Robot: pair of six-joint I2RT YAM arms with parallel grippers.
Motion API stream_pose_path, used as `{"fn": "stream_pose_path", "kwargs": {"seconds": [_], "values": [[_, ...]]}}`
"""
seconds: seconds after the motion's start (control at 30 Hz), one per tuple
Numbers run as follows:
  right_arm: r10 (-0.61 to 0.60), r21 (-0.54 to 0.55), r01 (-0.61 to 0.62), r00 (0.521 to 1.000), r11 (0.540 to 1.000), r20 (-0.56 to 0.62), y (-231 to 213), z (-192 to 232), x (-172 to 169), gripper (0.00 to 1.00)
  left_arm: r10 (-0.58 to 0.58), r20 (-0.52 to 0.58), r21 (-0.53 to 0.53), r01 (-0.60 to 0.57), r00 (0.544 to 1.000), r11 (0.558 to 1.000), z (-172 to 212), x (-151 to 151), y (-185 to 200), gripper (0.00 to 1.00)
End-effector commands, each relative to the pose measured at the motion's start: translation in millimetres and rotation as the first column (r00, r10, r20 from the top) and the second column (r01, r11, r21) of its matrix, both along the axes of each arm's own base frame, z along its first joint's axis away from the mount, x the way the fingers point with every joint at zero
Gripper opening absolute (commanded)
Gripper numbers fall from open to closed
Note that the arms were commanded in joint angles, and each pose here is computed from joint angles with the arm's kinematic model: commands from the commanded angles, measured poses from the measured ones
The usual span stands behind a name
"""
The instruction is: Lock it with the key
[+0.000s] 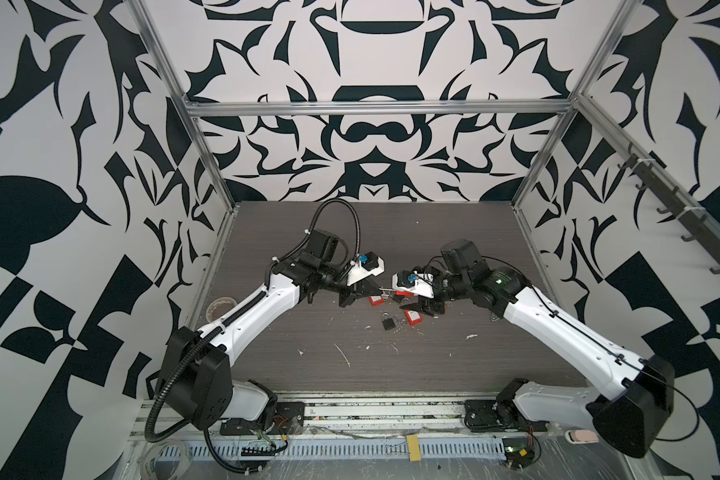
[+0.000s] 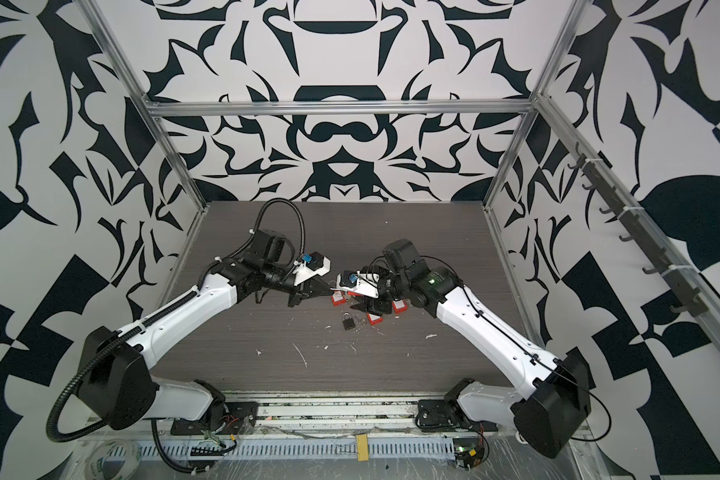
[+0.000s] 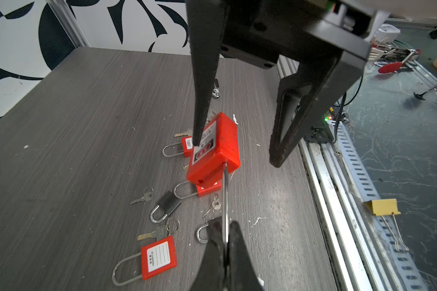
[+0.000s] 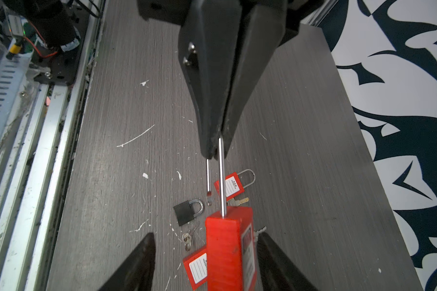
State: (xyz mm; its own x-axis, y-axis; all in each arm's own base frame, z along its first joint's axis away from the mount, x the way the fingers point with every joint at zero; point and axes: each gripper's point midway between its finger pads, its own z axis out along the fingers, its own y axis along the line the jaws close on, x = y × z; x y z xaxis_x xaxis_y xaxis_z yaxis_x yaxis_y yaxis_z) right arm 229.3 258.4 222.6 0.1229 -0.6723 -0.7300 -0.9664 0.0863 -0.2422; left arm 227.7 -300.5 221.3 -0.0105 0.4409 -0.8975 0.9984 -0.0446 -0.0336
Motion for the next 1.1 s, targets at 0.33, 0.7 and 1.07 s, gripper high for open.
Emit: {"fn": "stream_pose_path", "kwargs": {"seconds": [0.33,0.7,1.07], "values": [[-0.057,-0.053,0.054,0.996,0.997,-0.067,-17.2,3.7,5.2,0.6,-0.086,0.033,-0.069,0.088,0.996,0.994,5.2,-21.8,-11.9,0.0],[0.016,-0.075,-0.028,0.988,0.997,-0.153,-17.9,1.1,-14.5,0.2,-0.109,0.091,-0.083,0.117,0.99,0.99,5.3,-26.9,-18.9,0.0],[0.075,0.008,-0.074,0.989,0.997,-0.129,-6.4,11.8,-16.9,0.12,-0.156,0.097,-0.116,0.167,0.983,0.979,1.9,-35.9,-42.2,0.0]]}}
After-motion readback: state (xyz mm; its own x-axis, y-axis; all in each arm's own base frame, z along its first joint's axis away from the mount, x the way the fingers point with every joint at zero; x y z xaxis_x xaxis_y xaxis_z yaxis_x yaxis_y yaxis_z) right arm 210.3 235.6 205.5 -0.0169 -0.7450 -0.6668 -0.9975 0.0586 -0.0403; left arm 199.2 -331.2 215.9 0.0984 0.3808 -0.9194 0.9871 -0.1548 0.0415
